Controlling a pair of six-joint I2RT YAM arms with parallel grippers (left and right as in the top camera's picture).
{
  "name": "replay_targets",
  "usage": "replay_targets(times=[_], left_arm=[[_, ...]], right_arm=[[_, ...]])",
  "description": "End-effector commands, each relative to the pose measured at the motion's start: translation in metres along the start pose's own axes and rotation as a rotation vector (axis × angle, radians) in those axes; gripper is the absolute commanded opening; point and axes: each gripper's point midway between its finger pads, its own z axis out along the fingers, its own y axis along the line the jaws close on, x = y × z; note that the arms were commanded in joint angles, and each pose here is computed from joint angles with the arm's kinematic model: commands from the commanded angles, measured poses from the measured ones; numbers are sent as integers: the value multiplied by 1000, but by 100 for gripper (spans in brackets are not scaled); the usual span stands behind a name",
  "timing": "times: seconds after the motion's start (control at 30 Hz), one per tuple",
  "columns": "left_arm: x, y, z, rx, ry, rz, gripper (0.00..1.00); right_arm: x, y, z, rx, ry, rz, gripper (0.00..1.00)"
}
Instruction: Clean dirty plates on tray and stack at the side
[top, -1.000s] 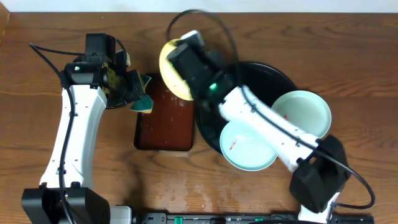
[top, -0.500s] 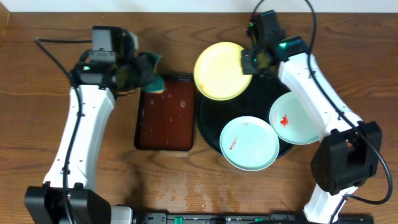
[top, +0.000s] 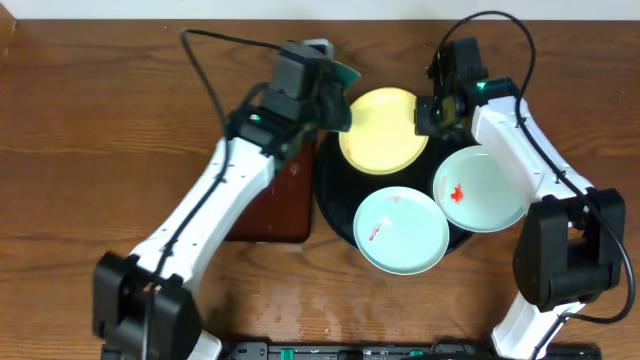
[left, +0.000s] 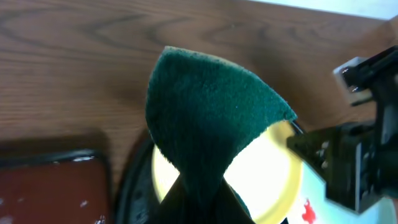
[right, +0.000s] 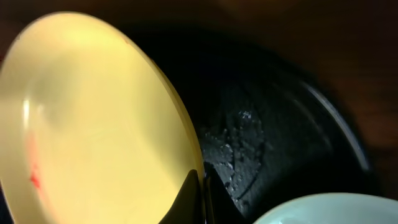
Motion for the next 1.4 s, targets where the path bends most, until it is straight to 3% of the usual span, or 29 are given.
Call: replay_targets(times=[0.0, 0.27, 0.5, 0.77, 1.37], left_arm=[[5, -2, 23, -33, -12, 13, 8], [23, 0, 77, -27, 5, 25, 8], [32, -5, 80, -24, 30, 35, 8], [71, -17, 89, -33, 136, 103, 8], [117, 8, 109, -104, 288, 112, 8]], right_arm=[[4, -5, 3, -14, -20, 2, 1], [15, -10, 24, -17, -45, 16, 1], [17, -14, 30, -11, -59, 20, 1], [20, -17, 33, -9, -59, 24, 1], [20, -18, 33, -8, -59, 25, 1]])
